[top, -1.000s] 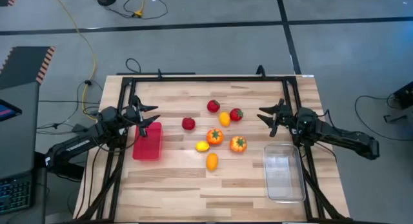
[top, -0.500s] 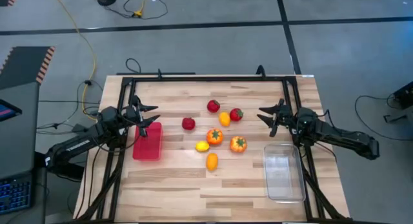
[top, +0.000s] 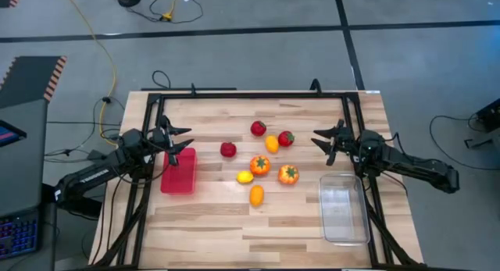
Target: Sort produce into baskets
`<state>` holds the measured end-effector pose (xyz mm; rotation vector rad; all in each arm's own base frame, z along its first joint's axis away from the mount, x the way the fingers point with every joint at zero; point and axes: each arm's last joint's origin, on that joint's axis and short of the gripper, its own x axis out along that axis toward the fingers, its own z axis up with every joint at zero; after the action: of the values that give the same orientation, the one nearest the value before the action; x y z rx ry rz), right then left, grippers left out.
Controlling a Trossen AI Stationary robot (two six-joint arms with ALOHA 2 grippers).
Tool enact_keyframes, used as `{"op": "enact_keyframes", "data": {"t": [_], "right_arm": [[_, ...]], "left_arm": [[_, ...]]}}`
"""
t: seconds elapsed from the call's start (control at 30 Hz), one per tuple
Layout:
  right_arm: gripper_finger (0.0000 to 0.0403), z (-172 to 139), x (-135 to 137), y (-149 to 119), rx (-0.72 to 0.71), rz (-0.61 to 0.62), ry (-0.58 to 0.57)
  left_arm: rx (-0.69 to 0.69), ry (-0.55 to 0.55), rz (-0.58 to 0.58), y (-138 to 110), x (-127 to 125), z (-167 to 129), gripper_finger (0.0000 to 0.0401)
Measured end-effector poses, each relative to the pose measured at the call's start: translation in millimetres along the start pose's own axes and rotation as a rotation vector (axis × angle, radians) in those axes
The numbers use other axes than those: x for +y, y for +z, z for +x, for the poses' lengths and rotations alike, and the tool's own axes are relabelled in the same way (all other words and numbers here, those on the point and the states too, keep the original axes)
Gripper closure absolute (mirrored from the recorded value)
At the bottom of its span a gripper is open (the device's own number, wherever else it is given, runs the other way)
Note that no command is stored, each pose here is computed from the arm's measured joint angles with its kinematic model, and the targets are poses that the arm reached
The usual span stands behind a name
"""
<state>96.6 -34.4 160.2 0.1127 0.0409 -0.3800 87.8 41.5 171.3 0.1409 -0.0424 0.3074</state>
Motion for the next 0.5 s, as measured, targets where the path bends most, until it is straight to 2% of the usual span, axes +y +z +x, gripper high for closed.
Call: {"op": "enact_keyframes", "data": {"t": [0.23, 0.5], "right_arm": [[0.021, 0.0, 0.0, 0.0, 0.0, 0.0, 0.0], [0.021, 0.0, 0.0, 0.0, 0.0, 0.0, 0.0]], "left_arm": [[0.005, 0.035, 0.01, -0.1, 1.0, 0.0, 0.0227], [0.007, 0.044, -0.098, -0.6, 1.2, 0.0, 0.0227]]}}
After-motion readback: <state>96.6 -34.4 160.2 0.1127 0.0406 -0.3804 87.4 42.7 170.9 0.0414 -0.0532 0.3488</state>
